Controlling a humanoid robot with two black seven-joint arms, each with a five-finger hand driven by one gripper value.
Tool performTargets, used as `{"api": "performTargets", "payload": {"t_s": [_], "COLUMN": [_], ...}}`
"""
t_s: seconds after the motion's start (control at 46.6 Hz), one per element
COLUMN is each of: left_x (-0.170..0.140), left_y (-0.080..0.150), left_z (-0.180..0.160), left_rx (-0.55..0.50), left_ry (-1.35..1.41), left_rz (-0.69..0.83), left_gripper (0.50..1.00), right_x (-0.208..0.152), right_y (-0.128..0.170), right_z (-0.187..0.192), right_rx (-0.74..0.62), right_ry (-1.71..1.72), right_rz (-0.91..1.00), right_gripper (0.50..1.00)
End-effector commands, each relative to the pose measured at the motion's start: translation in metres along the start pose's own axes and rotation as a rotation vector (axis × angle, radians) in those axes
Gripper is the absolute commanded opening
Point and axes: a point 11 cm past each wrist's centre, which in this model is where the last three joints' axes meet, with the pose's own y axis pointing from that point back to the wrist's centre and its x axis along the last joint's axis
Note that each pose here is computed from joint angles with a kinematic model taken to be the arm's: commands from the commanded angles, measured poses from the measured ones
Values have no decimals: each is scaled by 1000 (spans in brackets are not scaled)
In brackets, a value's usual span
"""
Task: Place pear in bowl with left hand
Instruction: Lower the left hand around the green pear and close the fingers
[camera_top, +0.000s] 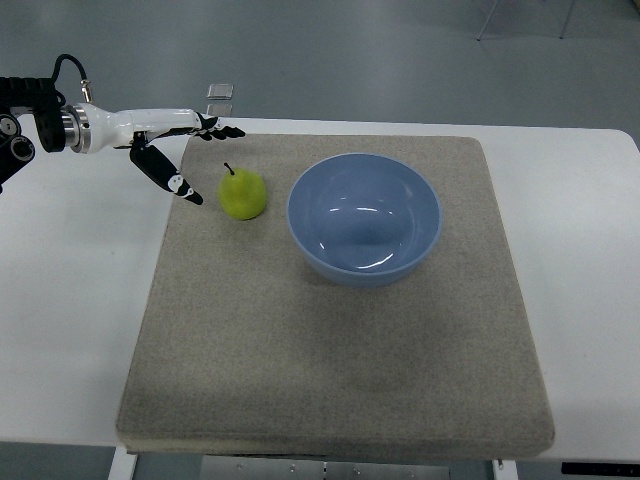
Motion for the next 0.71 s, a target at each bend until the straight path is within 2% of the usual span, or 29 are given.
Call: {"api": "performTargets", "payload": {"t_s": [0.0,0.15,0.386,0.687], "left_x": [-2,3,-3,-16], "left_y": [-1,-5,-27,-44], "left_z": [-2,3,20,18], "left_rx": [30,42,4,39], "left_ry": [-55,-113,-136,-253], "left_rz": [-21,-21,-38,-47], "left_gripper": [988,988,986,981], "right_x": [0,0,0,0], "right_y": [0,0,0,0], "right_z": [0,0,0,0], "right_rx": [1,-1,1,-1], "right_ry": [0,1,0,0], "right_rz": [0,0,0,0], "right_gripper": [924,924,924,924]}}
